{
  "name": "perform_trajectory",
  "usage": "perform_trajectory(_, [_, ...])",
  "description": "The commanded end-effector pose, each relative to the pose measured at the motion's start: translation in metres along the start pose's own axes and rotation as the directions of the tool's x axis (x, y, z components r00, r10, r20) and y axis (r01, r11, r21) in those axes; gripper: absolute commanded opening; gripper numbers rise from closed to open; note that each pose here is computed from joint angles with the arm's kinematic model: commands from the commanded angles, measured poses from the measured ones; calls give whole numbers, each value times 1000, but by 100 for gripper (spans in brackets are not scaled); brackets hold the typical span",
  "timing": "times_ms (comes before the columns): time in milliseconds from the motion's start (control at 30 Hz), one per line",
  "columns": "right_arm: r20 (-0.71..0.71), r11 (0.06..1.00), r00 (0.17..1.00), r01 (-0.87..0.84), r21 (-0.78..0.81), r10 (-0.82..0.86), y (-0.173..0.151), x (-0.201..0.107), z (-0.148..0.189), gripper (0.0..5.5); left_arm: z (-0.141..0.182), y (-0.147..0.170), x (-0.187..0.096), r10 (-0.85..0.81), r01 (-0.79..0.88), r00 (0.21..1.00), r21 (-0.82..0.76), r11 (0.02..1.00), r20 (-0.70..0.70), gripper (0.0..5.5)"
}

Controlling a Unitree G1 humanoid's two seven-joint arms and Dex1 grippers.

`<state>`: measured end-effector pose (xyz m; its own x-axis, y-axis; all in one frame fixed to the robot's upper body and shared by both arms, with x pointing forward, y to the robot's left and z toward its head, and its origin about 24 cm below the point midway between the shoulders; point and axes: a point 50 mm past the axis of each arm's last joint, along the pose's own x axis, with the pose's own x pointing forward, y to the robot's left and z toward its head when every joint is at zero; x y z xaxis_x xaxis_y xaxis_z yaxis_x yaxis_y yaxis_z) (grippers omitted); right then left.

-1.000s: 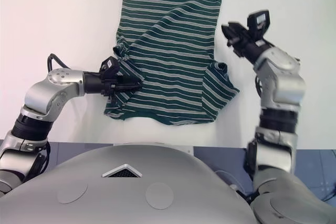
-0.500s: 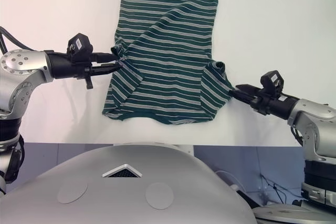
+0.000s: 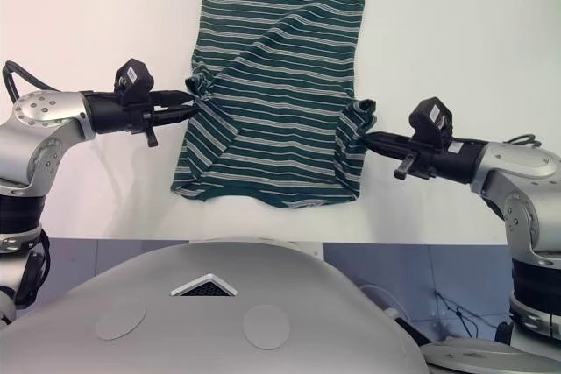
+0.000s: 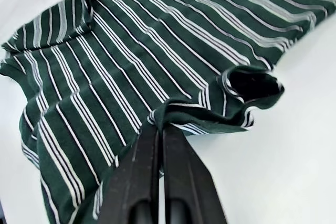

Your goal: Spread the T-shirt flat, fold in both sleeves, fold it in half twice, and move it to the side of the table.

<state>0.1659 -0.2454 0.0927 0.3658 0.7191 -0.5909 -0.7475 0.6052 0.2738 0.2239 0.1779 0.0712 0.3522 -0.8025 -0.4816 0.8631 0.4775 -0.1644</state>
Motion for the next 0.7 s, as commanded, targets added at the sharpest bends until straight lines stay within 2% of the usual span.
perform_trajectory(33, [5,993,995,-95,-71,96,9,39,14,2,3,3,3,8,-8,1000,19,1000,-7,132])
perform_trajectory(133, [-28,988,994,-112,-102,110,16,83,10,2,4,4,5,-2,2,1000,34,999,-7,132])
perform_trajectory(200, [-56,986,993,-109,-122,103,21,91,4,52,3,4,4,10,-9,1000,42,999,-9,132])
perform_trajectory(300, [-8,978,996,-92,-188,92,32,83,6,104,3,3,-5,41,-40,999,86,995,-8,183])
perform_trajectory(400, [9,931,999,-26,-364,31,30,51,17,162,5,-3,-27,-28,60,991,245,968,-132,235])
perform_trajectory(467, [-23,827,1000,3,-562,-19,25,32,22,206,0,-6,-40,-49,162,963,420,893,-266,277])
perform_trajectory(533, [-130,625,990,-68,-778,-55,23,18,6,234,-14,-7,-49,-40,284,919,589,757,-392,309])
perform_trajectory(600, [-225,454,972,-169,-875,-71,19,11,-23,234,-31,-6,-49,-40,339,899,636,693,-436,337])
perform_trajectory(633, [-250,406,966,-201,-891,-71,17,9,-36,234,-40,-7,-46,-47,350,901,656,669,-432,337])
perform_trajectory(700, [-241,375,969,-202,-905,-59,19,10,-56,234,-56,-12,-37,-68,366,905,690,624,-420,337])
